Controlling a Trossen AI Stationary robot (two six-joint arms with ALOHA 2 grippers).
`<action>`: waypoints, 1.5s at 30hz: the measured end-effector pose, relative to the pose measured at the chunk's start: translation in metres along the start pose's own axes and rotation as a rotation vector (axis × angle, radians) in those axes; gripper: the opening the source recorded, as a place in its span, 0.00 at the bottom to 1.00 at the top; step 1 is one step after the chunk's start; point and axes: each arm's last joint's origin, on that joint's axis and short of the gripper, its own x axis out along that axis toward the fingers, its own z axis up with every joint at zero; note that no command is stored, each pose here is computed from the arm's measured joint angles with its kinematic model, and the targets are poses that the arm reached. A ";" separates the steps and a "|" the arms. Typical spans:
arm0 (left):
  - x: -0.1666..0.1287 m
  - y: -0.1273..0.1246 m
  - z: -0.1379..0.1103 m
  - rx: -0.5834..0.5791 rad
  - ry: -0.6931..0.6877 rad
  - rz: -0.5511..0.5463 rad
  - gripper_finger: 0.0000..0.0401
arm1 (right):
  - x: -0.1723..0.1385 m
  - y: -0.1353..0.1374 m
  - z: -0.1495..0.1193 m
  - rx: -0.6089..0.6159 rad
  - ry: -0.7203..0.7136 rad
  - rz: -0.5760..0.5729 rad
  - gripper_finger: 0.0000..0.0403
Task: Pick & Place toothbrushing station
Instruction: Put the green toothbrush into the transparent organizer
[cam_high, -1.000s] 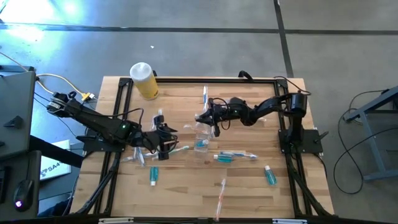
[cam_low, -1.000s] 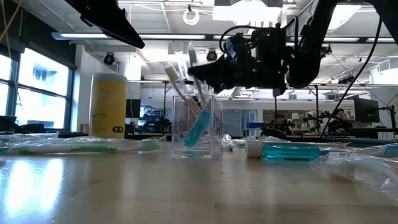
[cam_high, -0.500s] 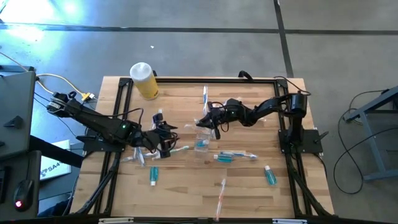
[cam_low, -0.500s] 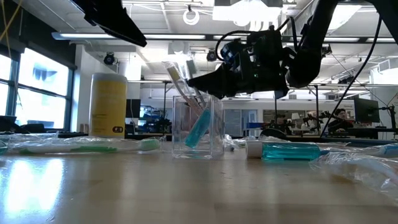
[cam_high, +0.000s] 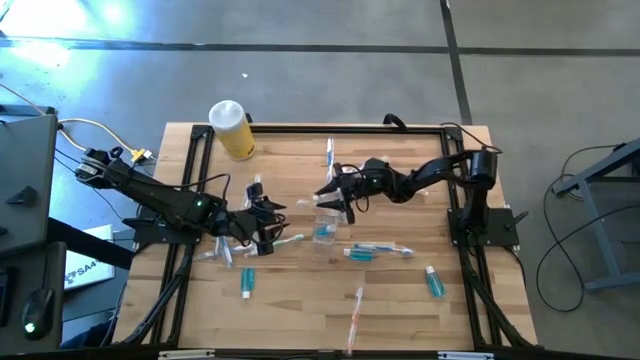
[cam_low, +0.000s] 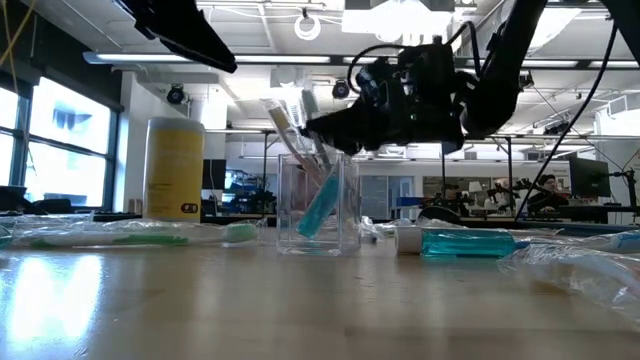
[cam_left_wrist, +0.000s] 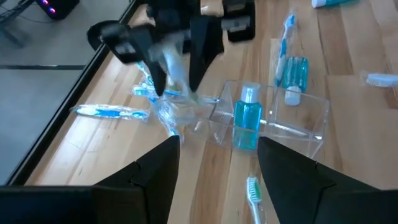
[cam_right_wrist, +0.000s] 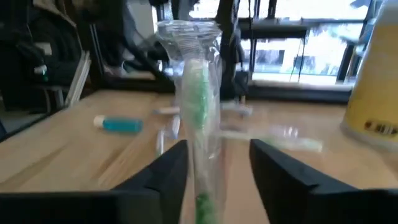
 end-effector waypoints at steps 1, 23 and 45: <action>0.000 0.000 -0.001 0.004 0.006 0.001 0.52 | -0.001 0.000 0.003 -0.005 -0.008 -0.012 0.45; 0.042 -0.021 -0.039 -0.057 0.353 -0.070 0.52 | -0.017 0.035 0.063 -0.054 0.039 0.065 0.57; 0.112 -0.015 -0.060 -0.137 0.509 -0.291 0.52 | -0.007 0.083 0.061 -0.101 0.139 0.125 0.57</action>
